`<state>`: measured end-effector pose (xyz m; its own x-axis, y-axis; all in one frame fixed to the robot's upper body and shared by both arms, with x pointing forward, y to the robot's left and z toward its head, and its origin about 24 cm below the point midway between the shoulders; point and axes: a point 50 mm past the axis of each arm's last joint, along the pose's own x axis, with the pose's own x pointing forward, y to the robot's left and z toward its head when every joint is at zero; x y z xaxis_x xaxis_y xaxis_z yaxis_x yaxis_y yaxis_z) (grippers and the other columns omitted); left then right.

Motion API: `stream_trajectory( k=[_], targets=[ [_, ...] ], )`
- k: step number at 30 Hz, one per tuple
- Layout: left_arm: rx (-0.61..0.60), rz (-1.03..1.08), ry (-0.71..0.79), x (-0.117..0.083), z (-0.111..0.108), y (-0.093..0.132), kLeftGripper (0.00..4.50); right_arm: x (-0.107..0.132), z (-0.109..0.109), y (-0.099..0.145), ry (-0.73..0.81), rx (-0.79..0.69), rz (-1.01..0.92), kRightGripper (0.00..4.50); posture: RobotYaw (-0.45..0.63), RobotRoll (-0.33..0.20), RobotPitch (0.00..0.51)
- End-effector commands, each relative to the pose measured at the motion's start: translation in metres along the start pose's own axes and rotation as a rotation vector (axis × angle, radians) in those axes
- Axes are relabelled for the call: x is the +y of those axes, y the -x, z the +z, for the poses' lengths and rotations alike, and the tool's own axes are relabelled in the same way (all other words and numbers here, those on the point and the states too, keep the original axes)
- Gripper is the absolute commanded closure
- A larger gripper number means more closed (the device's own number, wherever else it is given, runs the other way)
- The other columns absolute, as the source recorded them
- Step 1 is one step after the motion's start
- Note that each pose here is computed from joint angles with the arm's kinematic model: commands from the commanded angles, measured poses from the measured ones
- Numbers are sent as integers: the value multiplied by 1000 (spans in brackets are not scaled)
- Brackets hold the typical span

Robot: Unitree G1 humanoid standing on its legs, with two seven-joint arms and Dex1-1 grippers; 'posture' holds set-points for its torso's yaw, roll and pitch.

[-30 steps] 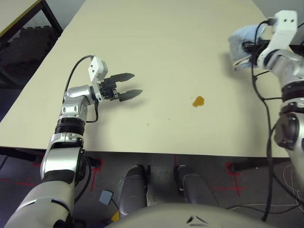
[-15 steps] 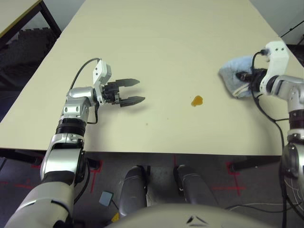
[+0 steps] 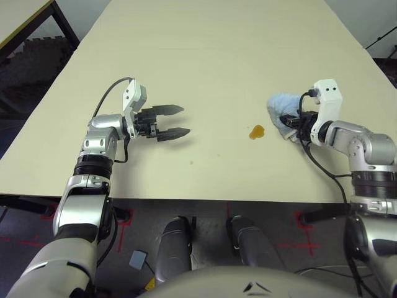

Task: Wipe the water off the table with a rag.

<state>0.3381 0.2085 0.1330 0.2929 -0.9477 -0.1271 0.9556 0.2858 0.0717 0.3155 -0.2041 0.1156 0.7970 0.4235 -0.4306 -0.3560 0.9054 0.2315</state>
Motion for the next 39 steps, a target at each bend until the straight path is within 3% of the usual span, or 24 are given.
stream_trajectory(
  k=[1,18,34,39],
  targets=[
    [28,-17,-3,-3,-4,0,0,14,-22,-7,-52,93,59,4448,-258,0,156],
    [26,-11,-1,-3,-6,-1,0,82,-22,-9,-172,169,367,4448,-253,0,162],
    [24,-5,-1,-3,-6,-3,0,104,-11,-11,-240,161,481,4449,-257,0,161],
    [22,-5,-3,-2,-6,-4,0,84,-25,-18,-88,201,316,4449,-258,0,161]
  ],
)
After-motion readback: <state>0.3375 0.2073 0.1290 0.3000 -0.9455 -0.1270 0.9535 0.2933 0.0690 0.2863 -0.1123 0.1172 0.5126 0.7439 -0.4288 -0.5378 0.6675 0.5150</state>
